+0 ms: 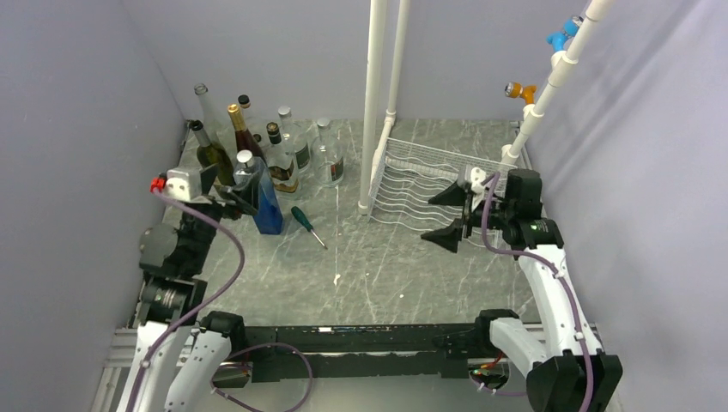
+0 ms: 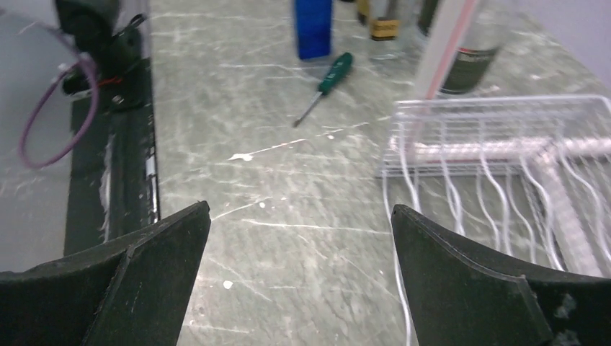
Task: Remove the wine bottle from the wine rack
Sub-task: Reset both arms
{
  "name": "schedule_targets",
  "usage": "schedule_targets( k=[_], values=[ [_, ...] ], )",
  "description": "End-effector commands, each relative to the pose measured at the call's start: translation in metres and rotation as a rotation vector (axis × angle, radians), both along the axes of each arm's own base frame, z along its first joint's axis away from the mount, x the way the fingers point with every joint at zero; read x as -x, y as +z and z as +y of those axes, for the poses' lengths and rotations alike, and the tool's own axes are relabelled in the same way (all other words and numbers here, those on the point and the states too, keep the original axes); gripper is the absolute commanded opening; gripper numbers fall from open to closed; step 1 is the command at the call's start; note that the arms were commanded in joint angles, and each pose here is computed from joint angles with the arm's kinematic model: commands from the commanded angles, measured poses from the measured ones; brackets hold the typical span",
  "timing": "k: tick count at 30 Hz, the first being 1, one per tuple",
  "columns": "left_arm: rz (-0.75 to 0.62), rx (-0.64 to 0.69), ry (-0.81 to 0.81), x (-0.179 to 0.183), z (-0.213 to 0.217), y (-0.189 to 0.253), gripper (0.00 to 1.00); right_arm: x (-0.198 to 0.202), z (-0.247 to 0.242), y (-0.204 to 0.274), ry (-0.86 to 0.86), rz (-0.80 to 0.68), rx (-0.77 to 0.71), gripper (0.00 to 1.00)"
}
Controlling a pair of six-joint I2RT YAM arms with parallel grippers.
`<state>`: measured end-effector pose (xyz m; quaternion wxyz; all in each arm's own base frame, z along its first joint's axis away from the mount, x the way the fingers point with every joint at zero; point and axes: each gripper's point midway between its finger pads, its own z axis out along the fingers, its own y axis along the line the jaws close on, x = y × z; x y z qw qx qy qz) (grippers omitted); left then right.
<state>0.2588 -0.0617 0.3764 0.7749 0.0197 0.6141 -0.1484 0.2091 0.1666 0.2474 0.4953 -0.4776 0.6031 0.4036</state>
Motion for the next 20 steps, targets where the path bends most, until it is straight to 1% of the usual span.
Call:
schedule_targets(
  k=[1, 4, 7, 11, 13, 15, 20],
  values=[
    [0.132, 0.013, -0.11, 0.037, -0.013, -0.007, 1.0, -0.032, -0.02, 0.042, -0.23, 0.009, -0.035, 1.0],
    [0.139, 0.007, -0.127, 0.056, -0.013, -0.001, 1.0, -0.045, -0.034, 0.049, -0.386, 0.04, -0.042, 1.0],
    [0.15, -0.001, -0.144, 0.068, -0.014, 0.001, 0.99, -0.061, -0.055, 0.058, -0.607, 0.089, -0.061, 1.0],
    [0.181, -0.008, -0.172, 0.079, -0.016, -0.001, 1.0, -0.066, -0.082, 0.063, -0.837, 0.121, -0.08, 1.0],
    [0.201, -0.015, -0.173, 0.083, -0.016, -0.003, 1.0, -0.065, -0.094, 0.065, -0.918, 0.106, -0.091, 1.0],
    [0.22, -0.019, -0.168, 0.087, -0.014, -0.005, 1.0, -0.063, -0.103, 0.067, -0.966, 0.094, -0.093, 1.0],
    [0.235, -0.023, -0.179, 0.094, -0.015, -0.006, 1.0, -0.057, -0.106, 0.076, -0.955, 0.07, -0.103, 1.0]
  ],
)
